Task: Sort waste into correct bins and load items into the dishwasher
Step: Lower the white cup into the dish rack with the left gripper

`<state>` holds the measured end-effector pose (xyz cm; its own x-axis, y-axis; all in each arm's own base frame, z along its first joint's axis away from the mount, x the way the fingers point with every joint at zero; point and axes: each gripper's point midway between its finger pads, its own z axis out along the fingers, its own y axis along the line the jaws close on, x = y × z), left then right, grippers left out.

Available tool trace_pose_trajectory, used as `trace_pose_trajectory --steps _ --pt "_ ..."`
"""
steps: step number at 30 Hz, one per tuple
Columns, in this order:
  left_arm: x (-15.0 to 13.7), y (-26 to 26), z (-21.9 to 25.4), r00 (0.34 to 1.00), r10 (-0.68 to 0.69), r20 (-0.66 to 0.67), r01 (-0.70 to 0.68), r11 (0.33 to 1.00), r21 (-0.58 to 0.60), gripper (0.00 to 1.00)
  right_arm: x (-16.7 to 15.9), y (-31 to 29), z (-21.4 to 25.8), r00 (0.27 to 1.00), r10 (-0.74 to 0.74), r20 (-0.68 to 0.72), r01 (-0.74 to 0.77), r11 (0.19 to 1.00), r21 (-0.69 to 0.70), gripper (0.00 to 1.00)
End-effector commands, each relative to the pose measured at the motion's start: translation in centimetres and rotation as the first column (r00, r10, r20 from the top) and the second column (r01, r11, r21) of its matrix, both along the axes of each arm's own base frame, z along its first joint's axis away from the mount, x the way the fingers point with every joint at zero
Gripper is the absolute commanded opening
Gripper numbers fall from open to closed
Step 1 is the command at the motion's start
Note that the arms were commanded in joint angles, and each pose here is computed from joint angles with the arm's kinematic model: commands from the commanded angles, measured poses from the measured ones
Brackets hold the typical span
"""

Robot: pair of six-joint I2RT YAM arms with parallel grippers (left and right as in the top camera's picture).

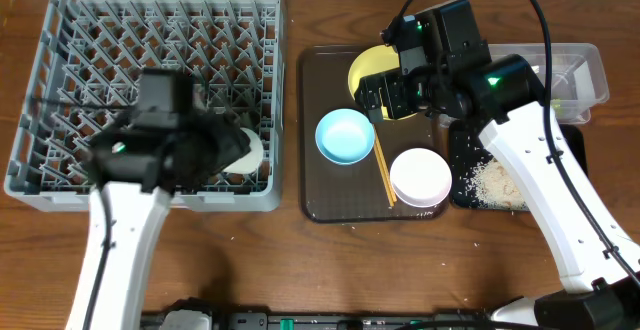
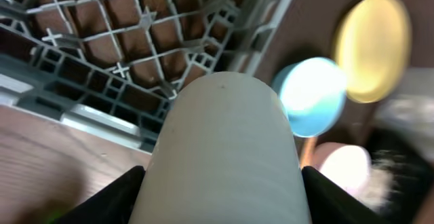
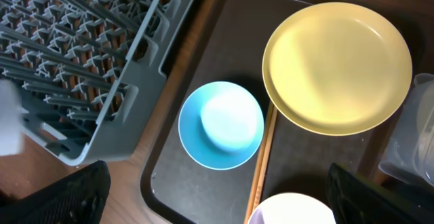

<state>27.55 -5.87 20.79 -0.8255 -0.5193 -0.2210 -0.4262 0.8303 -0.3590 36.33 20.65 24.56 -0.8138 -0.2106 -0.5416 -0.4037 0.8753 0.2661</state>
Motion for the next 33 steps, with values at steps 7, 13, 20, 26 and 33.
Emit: trace_pose_trajectory --steps 7,13,20,26,33 --pt "1.0 0.5 -5.9 0.98 0.0 -0.2 0.041 0.979 0.199 0.29 -0.5 -0.1 -0.7 1.0 0.013 -0.021 -0.014 0.999 -0.031 0.99" --pt "1.1 1.6 -8.7 0.955 0.045 -0.292 0.039 0.961 0.275 0.29 -0.6 -0.1 -0.8 1.0 0.013 -0.028 -0.014 0.999 -0.034 0.99" --pt "1.5 1.6 -11.4 0.935 0.05 -0.352 0.058 0.955 0.291 0.46 -0.6 -0.1 -0.8 1.0 0.019 -0.022 -0.02 0.999 -0.036 0.99" --pt "1.6 1.5 -11.7 0.932 0.05 -0.36 0.061 0.955 0.289 0.72 -0.6 -0.1 -0.8 0.999 0.025 -0.02 -0.026 0.999 -0.04 0.99" --pt "2.0 1.4 -11.4 0.937 0.045 -0.346 0.06 0.956 0.288 0.88 -0.5 -0.1 -0.7 1.0 0.024 -0.014 -0.025 0.999 -0.037 0.99"
